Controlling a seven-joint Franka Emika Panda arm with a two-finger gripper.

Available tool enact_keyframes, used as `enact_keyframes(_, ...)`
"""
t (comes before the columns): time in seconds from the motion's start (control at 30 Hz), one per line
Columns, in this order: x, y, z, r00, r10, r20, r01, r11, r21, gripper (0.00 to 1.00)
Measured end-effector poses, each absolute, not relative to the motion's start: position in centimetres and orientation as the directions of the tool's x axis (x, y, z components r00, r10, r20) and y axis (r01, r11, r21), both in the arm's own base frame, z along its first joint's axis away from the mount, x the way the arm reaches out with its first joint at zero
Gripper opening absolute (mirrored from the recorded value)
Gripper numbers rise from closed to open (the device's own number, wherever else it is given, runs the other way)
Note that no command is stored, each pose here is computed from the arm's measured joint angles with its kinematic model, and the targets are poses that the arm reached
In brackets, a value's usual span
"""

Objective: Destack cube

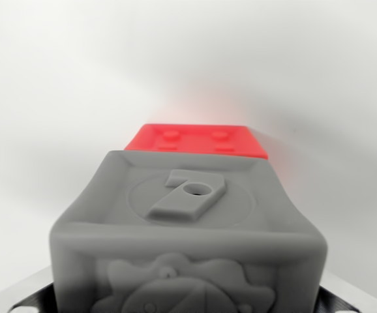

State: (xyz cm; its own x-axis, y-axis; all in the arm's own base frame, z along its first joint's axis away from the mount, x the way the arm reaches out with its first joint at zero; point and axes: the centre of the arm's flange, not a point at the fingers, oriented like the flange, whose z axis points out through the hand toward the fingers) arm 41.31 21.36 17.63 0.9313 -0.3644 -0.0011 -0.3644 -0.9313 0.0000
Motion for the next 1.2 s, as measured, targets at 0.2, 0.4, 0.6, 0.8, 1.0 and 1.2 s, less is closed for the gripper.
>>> enact_keyframes(0.2, 41.3, 21.3, 18.6, 0.931, -0.365, -0.001, -0.365, -0.931, 0.0008, 0.0)
enact_keyframes(0.4, 41.3, 21.4, 19.7, 0.931, -0.366, 0.0, -0.366, -0.931, 0.0002, 0.0)
enact_keyframes(0.6, 41.4, 21.4, 21.3, 0.931, -0.366, 0.0015, -0.366, -0.931, -0.0002, 0.0)
enact_keyframes(0.8, 41.4, 21.4, 23.0, 0.931, -0.366, 0.0025, -0.366, -0.931, -0.001, 0.0)
enact_keyframes(1.0, 41.4, 21.3, 24.9, 0.93, -0.367, 0.0037, -0.367, -0.93, -0.0014, 0.0)
enact_keyframes(1.2, 41.5, 21.3, 26.2, 0.932, -0.361, 0.0083, -0.361, -0.932, -0.0035, 0.0)
